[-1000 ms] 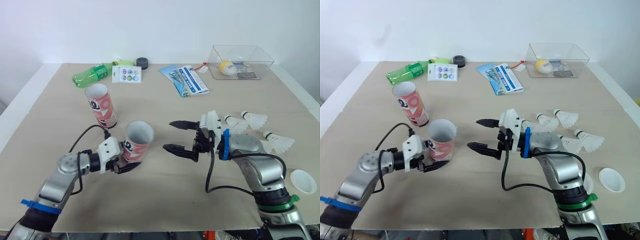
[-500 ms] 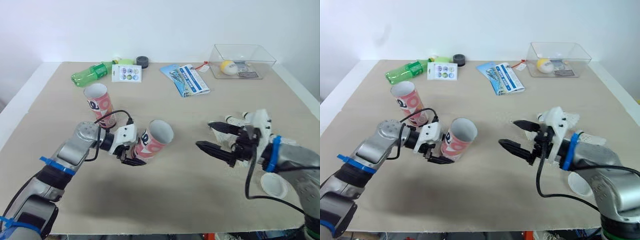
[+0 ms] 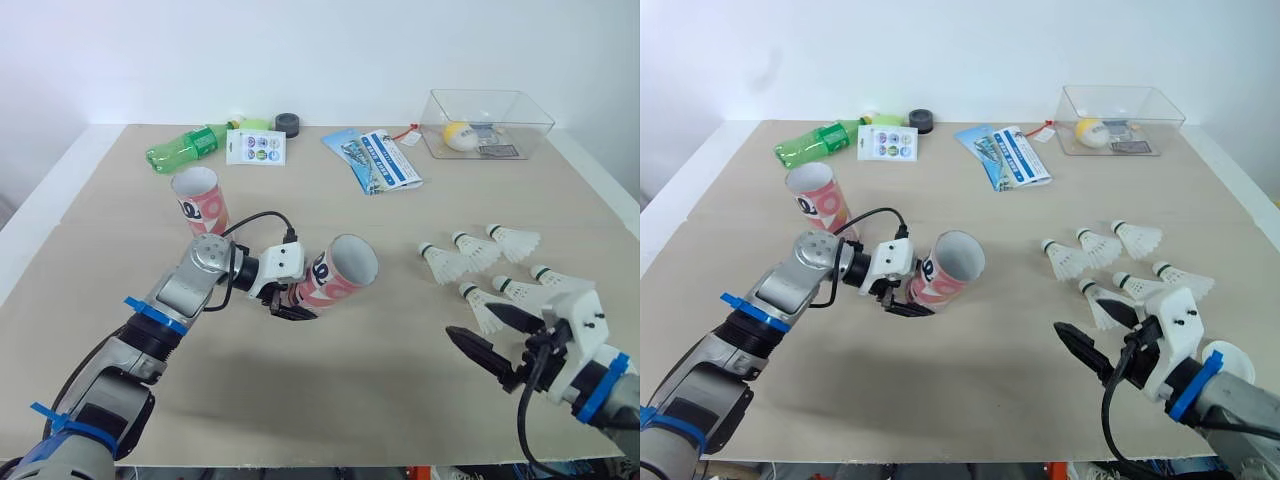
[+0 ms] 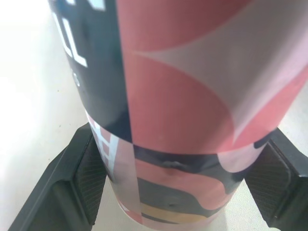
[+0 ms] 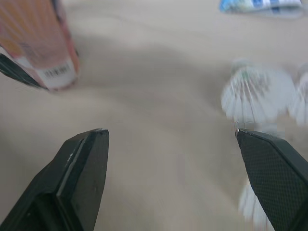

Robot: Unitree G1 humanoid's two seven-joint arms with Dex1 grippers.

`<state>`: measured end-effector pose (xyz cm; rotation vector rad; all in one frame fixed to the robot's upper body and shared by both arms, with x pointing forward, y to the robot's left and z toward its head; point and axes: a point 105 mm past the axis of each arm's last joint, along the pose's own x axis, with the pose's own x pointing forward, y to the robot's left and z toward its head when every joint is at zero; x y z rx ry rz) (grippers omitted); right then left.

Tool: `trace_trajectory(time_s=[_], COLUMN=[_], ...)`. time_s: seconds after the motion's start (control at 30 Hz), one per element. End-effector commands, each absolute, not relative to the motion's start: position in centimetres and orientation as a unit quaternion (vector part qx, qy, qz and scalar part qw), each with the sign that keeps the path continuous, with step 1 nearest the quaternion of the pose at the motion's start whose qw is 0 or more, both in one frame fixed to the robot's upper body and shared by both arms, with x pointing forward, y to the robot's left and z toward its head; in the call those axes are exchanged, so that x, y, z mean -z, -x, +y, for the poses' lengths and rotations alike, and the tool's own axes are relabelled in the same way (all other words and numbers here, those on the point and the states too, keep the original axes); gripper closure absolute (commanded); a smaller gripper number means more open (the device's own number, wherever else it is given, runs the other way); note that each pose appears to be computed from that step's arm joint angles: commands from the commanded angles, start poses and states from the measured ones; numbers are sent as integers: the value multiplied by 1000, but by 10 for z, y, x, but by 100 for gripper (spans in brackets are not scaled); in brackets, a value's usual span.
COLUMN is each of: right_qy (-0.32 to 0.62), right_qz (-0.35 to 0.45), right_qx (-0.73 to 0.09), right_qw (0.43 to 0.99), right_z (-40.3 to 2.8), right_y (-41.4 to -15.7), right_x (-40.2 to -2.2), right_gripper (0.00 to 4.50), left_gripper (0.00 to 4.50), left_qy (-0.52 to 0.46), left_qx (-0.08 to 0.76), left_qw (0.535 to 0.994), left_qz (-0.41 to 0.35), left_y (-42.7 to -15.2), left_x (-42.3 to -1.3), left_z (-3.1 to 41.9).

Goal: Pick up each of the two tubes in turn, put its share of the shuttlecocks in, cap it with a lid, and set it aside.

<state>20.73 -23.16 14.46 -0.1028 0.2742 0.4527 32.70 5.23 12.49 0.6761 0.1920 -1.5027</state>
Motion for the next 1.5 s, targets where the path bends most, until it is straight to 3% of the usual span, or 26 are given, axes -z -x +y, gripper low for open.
trace_trajectory(time_s=[0.03, 0.3, 0.63, 1.03, 1.13, 1.37, 1.4, 1.5], right_qy=[67, 53, 28, 21, 20, 34, 33, 34], right_qz=[113, 116, 128, 126, 124, 130, 129, 125], right_qx=[-186, -135, -94, -91, -94, -95, -95, -97], right_qw=[974, 982, 987, 988, 988, 986, 987, 987], right_z=[-237, -249, -255, -258, -256, -257, -256, -255], right_y=[-208, -210, -229, -251, -254, -257, -257, -257], right_x=[-150, -139, -122, -119, -120, -118, -119, -121], right_gripper=[0, 0, 0, 0, 81, 426, 446, 446], left_gripper=[75, 75, 75, 75, 82, 82, 82, 82], left_qy=[-311, -307, -322, -323, -324, -324, -325, -324], left_qx=[671, 675, 685, 673, 671, 668, 667, 667], left_qw=[669, 667, 646, 656, 659, 662, 662, 663], left_qz=[74, 67, 99, 107, 105, 103, 103, 103], left_y=[-328, -324, -316, -314, -315, -315, -315, -316], left_x=[-130, -132, -130, -129, -130, -131, -132, -132], left_z=[41, 33, 36, 35, 34, 34, 34, 35])
